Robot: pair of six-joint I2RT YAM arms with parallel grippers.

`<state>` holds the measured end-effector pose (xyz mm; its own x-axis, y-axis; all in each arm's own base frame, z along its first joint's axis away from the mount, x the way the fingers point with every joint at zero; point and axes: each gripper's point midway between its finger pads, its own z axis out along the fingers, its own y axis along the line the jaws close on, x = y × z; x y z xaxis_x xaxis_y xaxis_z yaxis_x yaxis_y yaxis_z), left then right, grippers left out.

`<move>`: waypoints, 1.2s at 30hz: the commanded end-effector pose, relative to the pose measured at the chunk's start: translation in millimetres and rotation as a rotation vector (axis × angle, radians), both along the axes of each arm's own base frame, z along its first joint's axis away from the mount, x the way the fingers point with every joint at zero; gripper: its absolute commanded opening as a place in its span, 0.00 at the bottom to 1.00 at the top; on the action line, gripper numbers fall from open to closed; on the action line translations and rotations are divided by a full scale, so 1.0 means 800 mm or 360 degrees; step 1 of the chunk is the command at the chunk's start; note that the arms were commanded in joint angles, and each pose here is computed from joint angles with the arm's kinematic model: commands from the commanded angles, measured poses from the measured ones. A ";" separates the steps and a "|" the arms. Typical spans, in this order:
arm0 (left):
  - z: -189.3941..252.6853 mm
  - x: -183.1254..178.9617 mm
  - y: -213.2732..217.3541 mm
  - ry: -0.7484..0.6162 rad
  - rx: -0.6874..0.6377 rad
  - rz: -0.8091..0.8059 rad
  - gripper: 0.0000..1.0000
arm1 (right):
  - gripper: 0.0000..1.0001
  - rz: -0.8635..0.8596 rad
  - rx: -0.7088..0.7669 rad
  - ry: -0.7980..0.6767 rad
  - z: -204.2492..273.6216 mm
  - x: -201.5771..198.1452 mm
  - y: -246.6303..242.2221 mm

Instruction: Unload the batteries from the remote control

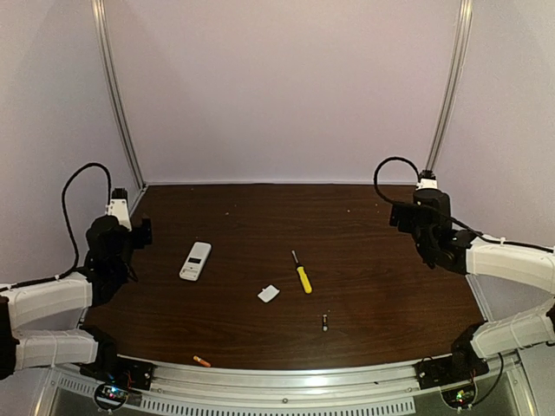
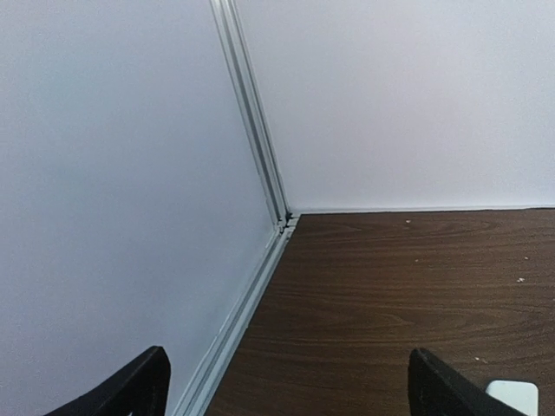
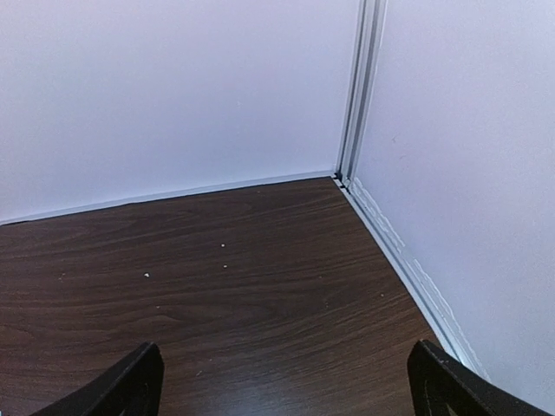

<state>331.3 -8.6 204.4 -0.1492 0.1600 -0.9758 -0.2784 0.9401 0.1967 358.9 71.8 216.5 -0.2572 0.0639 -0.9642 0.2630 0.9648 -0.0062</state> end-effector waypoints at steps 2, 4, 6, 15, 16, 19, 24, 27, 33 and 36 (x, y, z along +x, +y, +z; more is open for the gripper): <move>0.013 0.007 0.012 -0.0134 0.0083 -0.0067 0.97 | 1.00 -0.0057 -0.0050 -0.0034 -0.009 0.003 -0.030; 0.011 0.003 0.016 -0.0162 0.0134 -0.0066 0.97 | 1.00 -0.0060 -0.0073 -0.0037 -0.013 0.005 -0.035; 0.007 0.003 0.025 -0.0165 0.0111 -0.0087 0.97 | 1.00 -0.0075 -0.0097 -0.0059 -0.013 0.006 -0.041; -0.019 0.020 0.033 -0.0134 0.0024 -0.0157 0.97 | 1.00 -0.0231 -0.0180 -0.0172 -0.027 -0.012 -0.087; -0.018 0.022 0.032 -0.0157 0.0021 -0.0165 0.97 | 1.00 -0.0231 -0.0175 -0.0191 -0.028 -0.013 -0.088; -0.032 0.032 0.030 -0.0144 0.0034 -0.0174 0.97 | 1.00 -0.0183 -0.0159 -0.0230 -0.033 -0.010 -0.085; -0.048 0.044 0.022 -0.0121 0.0030 -0.0234 0.94 | 1.00 -0.0193 -0.0170 -0.0245 -0.048 -0.003 -0.091; -0.051 0.050 0.024 -0.0127 -0.0003 -0.0246 0.94 | 1.00 -0.0178 -0.0215 -0.0248 -0.055 0.004 -0.093; -0.074 0.056 0.023 -0.0123 -0.0031 -0.0308 0.90 | 1.00 -0.0058 -0.0289 -0.0267 -0.065 0.014 -0.087; -0.074 0.060 0.022 -0.0115 -0.0032 -0.0313 0.91 | 1.00 -0.0031 -0.0275 -0.0360 -0.059 0.009 -0.091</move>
